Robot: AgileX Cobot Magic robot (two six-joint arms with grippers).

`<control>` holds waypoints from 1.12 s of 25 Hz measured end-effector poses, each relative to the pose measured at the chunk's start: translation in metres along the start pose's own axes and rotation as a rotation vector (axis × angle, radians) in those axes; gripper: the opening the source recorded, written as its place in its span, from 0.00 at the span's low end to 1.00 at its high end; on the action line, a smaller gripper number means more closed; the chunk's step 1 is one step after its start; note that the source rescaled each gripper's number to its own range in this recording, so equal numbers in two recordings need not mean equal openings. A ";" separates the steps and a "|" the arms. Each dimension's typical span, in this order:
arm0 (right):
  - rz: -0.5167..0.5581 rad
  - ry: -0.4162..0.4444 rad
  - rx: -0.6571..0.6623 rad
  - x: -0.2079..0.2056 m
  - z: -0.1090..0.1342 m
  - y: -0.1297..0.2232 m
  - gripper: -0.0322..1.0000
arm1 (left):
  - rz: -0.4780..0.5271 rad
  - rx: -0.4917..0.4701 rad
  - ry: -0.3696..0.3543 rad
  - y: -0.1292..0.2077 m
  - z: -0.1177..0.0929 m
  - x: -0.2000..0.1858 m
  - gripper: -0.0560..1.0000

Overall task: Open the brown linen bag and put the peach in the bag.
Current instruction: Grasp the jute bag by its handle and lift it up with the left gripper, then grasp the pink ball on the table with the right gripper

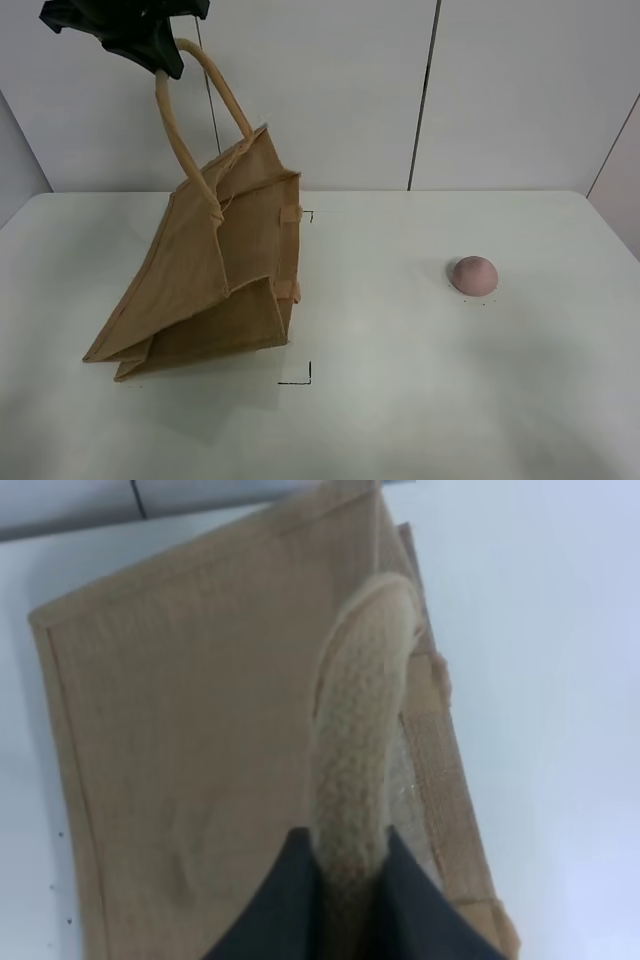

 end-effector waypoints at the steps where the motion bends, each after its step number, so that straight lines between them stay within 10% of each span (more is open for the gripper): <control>1: 0.000 0.000 0.000 0.000 0.000 0.000 1.00 | -0.009 0.001 0.000 0.000 0.000 -0.004 0.06; 14: 0.189 0.032 0.008 0.032 0.002 -0.026 1.00 | -0.024 0.003 -0.001 0.000 0.000 -0.012 0.05; 28: 0.718 0.100 0.008 0.254 0.009 -0.106 1.00 | -0.024 0.003 -0.001 0.000 0.000 -0.012 0.05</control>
Point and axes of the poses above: a point on each arm's last joint axis where the gripper is mounted, x pointing out along that axis toward the gripper, z along the wrist's bending axis when the last joint is at zero, y = z × x, the point moved 3 cm from there along x, pointing out along that axis toward the gripper, and after that the axes turned 10 degrees about x, right-handed, at the moved point
